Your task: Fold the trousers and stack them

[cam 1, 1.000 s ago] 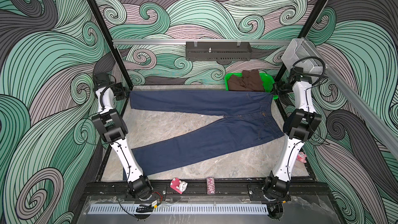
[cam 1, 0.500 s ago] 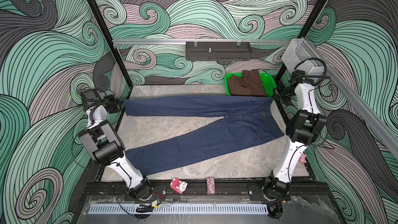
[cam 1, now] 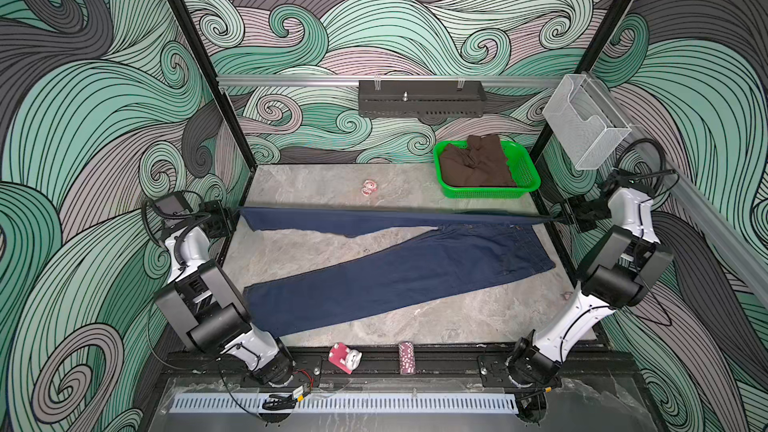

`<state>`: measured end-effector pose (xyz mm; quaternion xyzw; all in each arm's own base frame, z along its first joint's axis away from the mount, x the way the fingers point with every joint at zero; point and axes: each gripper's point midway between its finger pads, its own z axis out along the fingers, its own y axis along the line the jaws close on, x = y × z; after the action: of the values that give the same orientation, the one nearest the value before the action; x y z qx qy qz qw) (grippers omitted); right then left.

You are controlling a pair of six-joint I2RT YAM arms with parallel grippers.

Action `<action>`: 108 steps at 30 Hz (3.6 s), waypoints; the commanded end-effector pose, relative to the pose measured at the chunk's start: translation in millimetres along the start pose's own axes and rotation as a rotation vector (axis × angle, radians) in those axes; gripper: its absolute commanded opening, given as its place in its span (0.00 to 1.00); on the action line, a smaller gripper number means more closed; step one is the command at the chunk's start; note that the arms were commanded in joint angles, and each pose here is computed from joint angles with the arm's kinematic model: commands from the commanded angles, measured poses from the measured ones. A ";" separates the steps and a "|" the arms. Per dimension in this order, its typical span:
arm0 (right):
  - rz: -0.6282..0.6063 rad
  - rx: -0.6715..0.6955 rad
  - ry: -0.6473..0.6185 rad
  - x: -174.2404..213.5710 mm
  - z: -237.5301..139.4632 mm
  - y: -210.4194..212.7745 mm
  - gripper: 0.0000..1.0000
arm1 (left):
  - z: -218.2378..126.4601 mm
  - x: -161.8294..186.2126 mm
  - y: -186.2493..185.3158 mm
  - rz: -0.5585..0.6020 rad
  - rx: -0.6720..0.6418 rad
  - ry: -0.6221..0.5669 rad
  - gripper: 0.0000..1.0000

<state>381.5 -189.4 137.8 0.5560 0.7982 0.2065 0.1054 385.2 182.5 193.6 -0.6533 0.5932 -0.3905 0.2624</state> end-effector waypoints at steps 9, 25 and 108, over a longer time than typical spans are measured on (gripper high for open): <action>-0.007 -0.055 -0.138 -11.6 -35.0 11.5 0.00 | 27.5 -20.6 -56.2 0.089 0.107 -0.035 0.00; 0.063 0.009 -0.121 -13.1 -30.6 -17.8 0.00 | -72.3 31.3 17.0 0.085 -0.045 -0.216 0.00; 0.283 0.460 0.000 -5.1 3.8 -168.3 0.00 | -151.3 26.8 235.0 -0.048 -0.509 -0.598 0.00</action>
<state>251.2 -204.6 73.3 0.6477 0.7555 0.0691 -0.0709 135.5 129.3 93.0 -0.7941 0.5578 -0.0569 0.2344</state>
